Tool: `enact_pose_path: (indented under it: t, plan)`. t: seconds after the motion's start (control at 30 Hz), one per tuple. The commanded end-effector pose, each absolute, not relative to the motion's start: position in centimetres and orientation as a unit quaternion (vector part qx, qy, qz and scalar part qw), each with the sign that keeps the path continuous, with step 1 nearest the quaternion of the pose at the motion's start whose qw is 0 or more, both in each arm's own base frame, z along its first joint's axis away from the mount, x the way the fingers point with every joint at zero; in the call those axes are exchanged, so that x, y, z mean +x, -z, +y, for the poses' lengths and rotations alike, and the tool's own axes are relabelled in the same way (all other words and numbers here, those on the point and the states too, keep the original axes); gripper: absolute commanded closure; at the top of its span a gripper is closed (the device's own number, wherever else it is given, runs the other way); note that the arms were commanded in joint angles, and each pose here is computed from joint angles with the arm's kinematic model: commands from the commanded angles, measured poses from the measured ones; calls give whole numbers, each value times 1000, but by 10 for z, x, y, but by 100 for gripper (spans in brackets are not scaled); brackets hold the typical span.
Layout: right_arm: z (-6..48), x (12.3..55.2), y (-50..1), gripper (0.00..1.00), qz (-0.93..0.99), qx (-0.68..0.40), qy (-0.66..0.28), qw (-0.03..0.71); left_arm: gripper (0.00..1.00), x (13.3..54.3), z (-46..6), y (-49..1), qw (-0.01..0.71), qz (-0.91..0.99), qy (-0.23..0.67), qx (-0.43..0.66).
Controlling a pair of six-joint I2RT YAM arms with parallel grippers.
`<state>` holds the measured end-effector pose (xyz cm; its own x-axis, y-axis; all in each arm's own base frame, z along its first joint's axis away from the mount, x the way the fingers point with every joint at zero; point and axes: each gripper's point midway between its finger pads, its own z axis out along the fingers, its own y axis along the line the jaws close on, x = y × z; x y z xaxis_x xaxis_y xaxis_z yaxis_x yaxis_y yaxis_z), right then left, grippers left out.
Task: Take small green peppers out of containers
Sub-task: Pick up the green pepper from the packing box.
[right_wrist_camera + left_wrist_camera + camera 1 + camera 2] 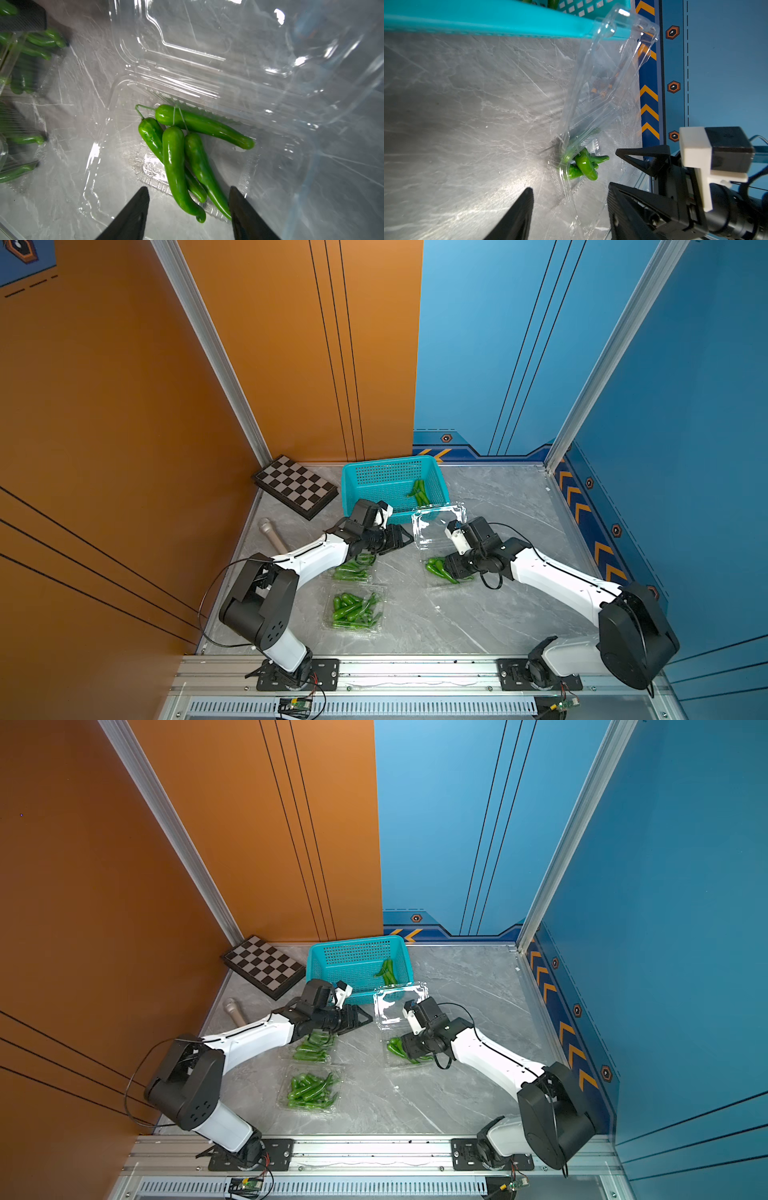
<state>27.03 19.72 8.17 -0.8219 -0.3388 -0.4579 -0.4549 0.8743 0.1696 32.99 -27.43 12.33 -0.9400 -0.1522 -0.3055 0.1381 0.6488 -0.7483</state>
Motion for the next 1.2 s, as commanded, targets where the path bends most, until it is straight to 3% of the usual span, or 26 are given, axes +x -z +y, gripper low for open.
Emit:
enact_pose_path:
  t: [0.0,0.7,0.8,1.0,1.17]
  plan:
    - [201,274,-75,38,948,-211,-127,203,41,330,-279,-122,173,892,418,6]
    - [219,293,-39,50,950,-216,-132,181,41,329,-277,-123,175,891,418,6]
    - [219,295,-35,57,952,-215,-129,178,41,328,-276,-122,174,892,417,5]
    - [216,297,-45,80,950,-211,-126,192,41,329,-275,-122,175,892,418,4]
    - [214,294,-57,86,948,-207,-137,201,41,330,-275,-122,175,891,418,3]
